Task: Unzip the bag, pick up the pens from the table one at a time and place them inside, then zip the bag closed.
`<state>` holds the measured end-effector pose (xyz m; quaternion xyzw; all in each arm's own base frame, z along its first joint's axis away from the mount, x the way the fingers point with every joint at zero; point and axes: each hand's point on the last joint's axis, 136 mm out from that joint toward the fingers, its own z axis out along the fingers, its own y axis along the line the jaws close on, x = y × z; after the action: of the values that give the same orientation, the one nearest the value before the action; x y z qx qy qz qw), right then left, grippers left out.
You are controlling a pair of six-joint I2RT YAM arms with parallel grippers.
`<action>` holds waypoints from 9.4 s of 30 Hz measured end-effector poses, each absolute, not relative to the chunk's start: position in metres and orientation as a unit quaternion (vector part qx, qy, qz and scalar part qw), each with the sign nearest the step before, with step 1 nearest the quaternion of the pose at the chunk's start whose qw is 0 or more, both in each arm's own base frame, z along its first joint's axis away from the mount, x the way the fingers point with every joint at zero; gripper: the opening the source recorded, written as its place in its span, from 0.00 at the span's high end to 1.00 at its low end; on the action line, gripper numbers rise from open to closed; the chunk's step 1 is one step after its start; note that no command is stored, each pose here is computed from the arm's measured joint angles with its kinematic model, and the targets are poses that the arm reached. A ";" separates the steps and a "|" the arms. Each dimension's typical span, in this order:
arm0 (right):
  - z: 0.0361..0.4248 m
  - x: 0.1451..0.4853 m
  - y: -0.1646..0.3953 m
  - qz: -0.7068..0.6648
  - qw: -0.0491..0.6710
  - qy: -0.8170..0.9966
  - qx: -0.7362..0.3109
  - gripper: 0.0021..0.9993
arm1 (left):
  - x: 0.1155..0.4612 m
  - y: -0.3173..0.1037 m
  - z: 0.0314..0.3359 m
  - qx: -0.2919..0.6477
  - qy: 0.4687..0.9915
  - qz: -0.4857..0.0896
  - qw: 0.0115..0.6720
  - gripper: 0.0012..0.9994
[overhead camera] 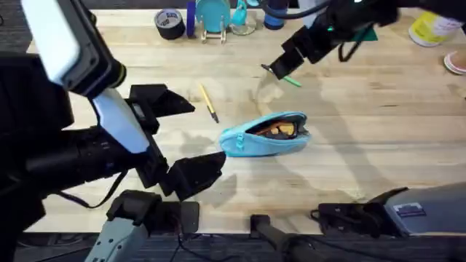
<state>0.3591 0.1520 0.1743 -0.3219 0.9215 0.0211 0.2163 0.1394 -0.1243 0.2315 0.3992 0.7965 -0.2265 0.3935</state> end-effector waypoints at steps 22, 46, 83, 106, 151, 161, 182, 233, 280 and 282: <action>0.095 0.416 0.148 0.014 0.194 0.935 -0.296 0.00 | 0.139 -0.124 0.231 0.399 0.797 -0.227 0.393 0.00; 0.040 0.415 0.133 0.016 0.125 0.959 -0.254 0.01 | 0.139 -0.124 0.231 0.399 0.796 -0.227 0.394 0.00; 0.066 0.379 0.124 0.016 0.074 0.961 -0.264 0.97 | 0.139 -0.124 0.231 0.399 0.797 -0.227 0.393 0.00; 0.228 0.291 0.133 0.074 0.213 0.844 -0.487 0.97 | 0.139 -0.124 0.231 0.399 0.797 -0.227 0.393 0.00; 0.194 0.185 0.166 0.216 0.071 0.648 -0.727 0.97 | 0.139 -0.124 0.231 0.399 0.796 -0.227 0.393 0.00; 0.163 0.189 0.167 0.236 0.033 0.644 -0.727 0.97 | 0.139 -0.124 0.231 0.399 0.797 -0.227 0.393 0.00; 0.123 0.213 0.164 0.233 -0.010 0.657 -0.717 0.97 | 0.139 -0.124 0.231 0.399 0.796 -0.227 0.394 0.00; 0.102 0.211 0.178 0.121 -0.039 0.606 -0.785 0.97 | 0.139 -0.124 0.231 0.399 0.796 -0.227 0.394 0.00; 0.118 0.222 0.182 0.099 -0.004 0.676 -0.731 0.00 | 0.140 -0.123 0.231 0.398 0.799 -0.223 0.392 0.00; 0.135 0.227 0.186 0.092 0.026 0.689 -0.718 0.00 | 0.137 -0.121 0.227 0.395 0.805 -0.222 0.382 0.00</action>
<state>0.2269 0.1856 0.1348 -0.7185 0.6890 0.0917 0.0265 0.1371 -0.1215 0.2266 0.3951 0.8053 -0.2220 0.3823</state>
